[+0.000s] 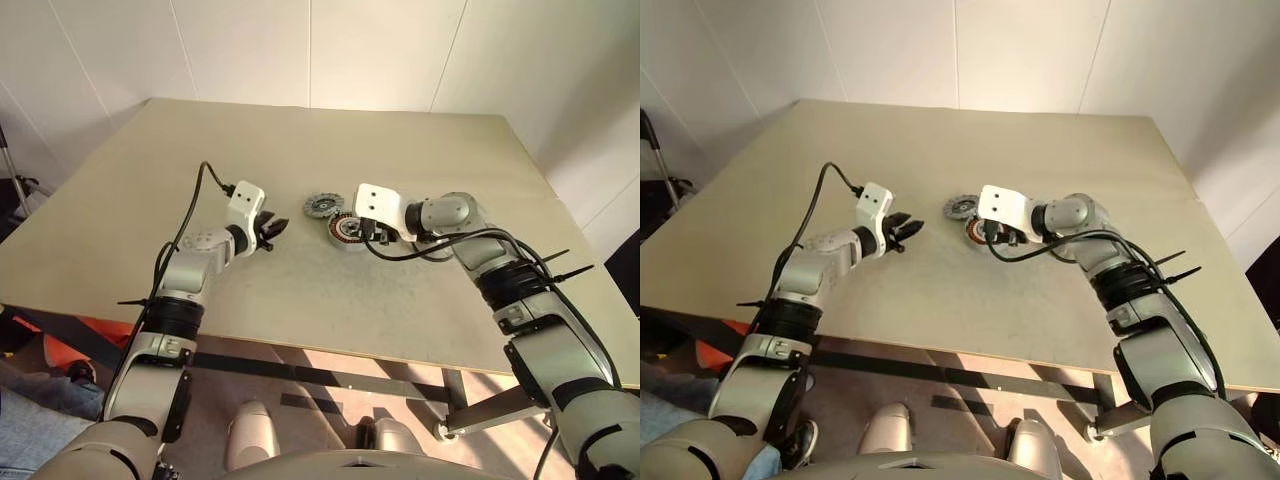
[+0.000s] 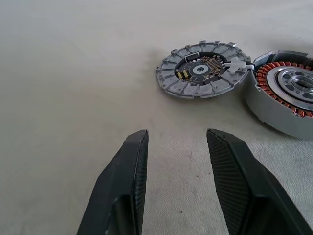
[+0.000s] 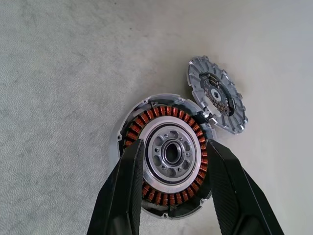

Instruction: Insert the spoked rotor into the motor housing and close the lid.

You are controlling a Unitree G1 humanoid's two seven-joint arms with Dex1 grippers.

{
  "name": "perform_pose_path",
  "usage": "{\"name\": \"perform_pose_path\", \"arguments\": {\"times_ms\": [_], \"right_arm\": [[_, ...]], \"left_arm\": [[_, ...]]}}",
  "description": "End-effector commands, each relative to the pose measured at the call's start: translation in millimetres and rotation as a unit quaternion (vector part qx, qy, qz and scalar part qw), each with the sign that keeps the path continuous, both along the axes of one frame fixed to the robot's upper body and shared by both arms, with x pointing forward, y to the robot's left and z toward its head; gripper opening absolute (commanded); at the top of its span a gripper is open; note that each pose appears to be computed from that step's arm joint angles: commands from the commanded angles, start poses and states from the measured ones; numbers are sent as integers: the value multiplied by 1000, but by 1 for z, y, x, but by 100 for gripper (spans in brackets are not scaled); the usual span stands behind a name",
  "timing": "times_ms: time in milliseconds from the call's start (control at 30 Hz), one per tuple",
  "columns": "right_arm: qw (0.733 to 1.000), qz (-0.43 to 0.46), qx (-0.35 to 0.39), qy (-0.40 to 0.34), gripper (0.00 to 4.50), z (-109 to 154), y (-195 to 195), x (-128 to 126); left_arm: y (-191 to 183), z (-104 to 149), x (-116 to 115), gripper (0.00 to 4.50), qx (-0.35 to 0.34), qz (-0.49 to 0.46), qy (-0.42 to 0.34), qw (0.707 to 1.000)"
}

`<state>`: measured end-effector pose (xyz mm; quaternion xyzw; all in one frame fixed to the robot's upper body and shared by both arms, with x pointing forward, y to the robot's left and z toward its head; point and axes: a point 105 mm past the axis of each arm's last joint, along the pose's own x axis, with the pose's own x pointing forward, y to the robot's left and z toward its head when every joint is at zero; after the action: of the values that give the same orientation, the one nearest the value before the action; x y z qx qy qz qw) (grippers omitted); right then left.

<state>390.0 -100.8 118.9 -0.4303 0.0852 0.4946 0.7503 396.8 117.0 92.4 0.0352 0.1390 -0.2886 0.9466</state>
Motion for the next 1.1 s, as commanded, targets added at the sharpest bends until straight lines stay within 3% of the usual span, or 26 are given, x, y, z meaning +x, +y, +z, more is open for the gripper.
{"name": "perform_pose_path", "arguments": {"times_ms": [33,533,833,1100], "right_arm": [[999,28,-19,-17,229,6,7,3],[998,37,-26,-46,229,25,-2,4],[996,-18,-68,-59,229,25,-43,13],[996,-22,-82,-43,229,11,-53,7]], "left_arm": [[3,17,2,201,-3,2,-33,999],[0,16,2,201,-3,-2,-30,1000],[-2,13,1,201,-3,-6,-27,1000],[-4,12,0,201,-1,-10,-25,1000]]}}
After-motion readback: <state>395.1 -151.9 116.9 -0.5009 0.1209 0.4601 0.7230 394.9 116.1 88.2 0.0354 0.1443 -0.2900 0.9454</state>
